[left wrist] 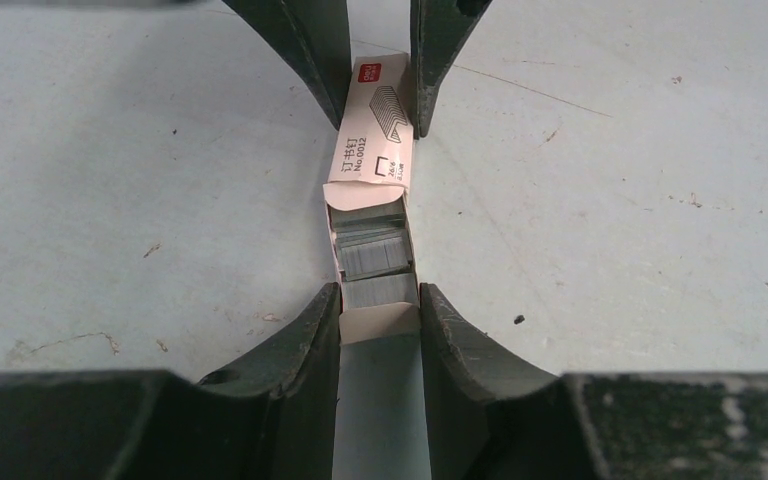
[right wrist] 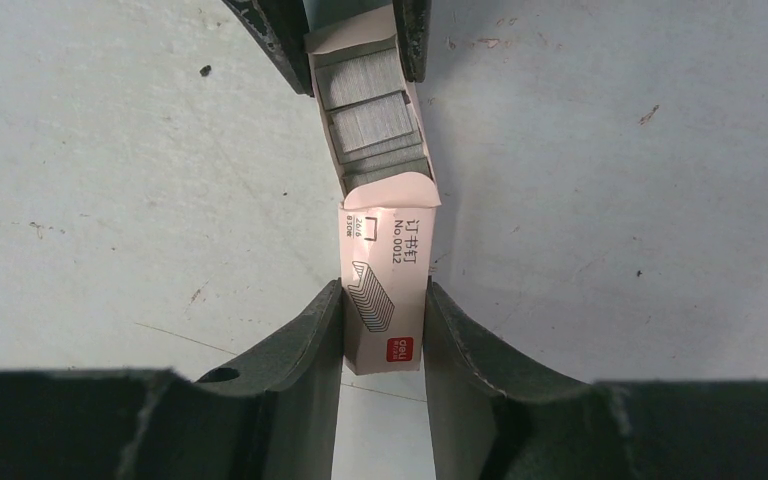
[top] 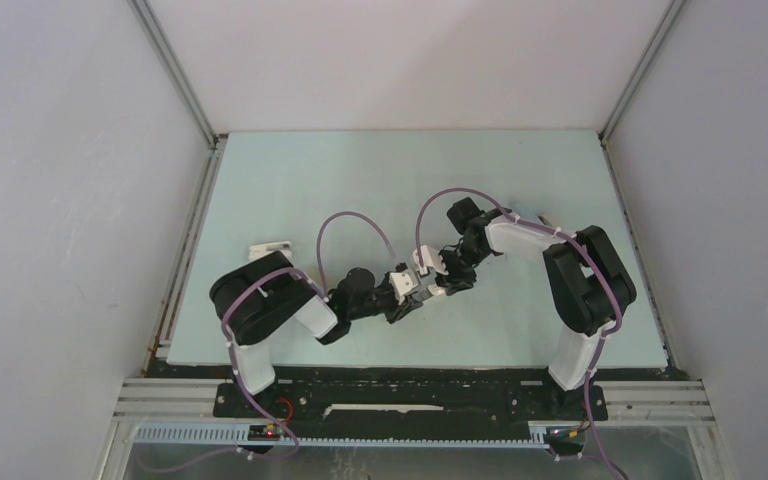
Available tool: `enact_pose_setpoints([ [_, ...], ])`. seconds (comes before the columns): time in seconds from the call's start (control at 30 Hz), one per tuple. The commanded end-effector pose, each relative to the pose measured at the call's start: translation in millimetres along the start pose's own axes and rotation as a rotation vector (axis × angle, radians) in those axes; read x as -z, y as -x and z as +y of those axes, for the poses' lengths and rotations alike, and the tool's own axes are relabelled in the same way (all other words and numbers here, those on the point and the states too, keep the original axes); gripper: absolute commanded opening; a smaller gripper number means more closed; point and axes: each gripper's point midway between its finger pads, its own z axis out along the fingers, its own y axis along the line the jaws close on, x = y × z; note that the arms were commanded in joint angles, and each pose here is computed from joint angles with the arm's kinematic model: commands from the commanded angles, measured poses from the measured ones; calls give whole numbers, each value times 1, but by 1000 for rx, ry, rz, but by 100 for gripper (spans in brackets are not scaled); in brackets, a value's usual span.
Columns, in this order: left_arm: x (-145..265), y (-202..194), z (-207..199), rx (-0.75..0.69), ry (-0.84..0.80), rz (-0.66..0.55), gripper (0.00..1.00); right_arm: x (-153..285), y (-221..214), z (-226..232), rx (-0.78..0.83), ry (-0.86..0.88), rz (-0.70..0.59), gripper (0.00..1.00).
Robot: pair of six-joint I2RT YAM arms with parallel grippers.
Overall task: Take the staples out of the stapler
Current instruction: Close the staple box at the center of the board.
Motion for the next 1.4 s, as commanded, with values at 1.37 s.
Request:
enact_pose_setpoints([
  [1.37, -9, -2, 18, 0, -80, 56, 34, 1, 0, 4, 136, 31, 34, 41],
])
